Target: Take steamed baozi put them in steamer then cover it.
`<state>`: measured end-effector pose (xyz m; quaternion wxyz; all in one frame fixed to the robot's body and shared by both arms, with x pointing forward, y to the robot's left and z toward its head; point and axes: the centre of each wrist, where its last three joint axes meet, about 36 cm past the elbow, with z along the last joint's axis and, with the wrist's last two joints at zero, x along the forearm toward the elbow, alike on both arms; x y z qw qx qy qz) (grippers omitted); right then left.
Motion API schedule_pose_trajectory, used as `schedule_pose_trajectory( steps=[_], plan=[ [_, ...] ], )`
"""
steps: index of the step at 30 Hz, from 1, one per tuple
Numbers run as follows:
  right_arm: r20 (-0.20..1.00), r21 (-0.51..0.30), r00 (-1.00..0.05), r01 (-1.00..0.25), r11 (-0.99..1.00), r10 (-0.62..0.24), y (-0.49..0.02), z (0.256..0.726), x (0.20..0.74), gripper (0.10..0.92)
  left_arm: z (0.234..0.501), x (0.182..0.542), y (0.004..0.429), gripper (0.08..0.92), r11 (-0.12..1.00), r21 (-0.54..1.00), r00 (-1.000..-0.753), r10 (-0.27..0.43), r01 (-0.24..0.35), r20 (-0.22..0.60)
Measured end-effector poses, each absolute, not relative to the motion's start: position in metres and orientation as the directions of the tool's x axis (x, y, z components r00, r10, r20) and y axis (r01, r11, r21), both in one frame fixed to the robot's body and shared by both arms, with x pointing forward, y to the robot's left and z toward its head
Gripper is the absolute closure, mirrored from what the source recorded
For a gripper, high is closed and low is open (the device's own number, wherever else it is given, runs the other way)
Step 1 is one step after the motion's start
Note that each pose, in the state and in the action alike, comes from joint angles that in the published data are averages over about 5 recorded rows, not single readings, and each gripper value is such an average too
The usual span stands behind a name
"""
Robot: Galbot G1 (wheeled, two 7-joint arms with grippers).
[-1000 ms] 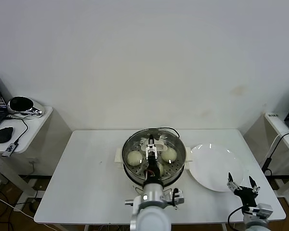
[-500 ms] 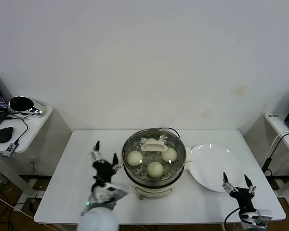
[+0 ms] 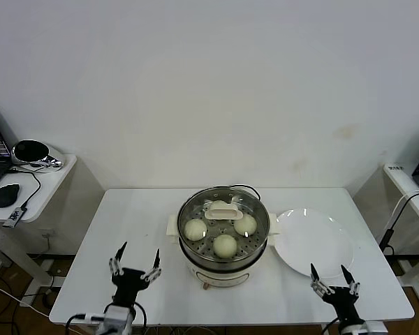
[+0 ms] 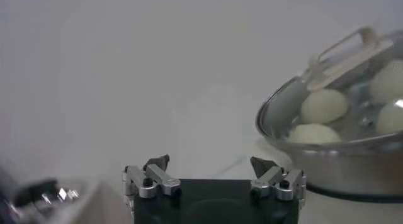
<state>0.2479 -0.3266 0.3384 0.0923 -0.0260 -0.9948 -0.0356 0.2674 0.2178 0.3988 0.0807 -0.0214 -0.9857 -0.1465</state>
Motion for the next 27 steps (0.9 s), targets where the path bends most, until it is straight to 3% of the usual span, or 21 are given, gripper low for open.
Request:
schedule_pose_trajectory(
  steps=[14, 27],
  plan=[
    [0.208, 0.058, -0.978, 0.034, 0.998, 0.021, -0.316, 0.333, 0.239, 0.200, 0.376, 0.227, 0.236, 0.177, 0.981, 0.195, -0.975, -0.041, 0.003, 0.217],
    [0.230, 0.046, -0.973, 0.026, 0.999, 0.015, -0.312, 0.333, 0.240, 0.200, 0.380, 0.209, 0.236, 0.177, 0.986, 0.167, -0.964, -0.027, 0.018, 0.263]
  ],
)
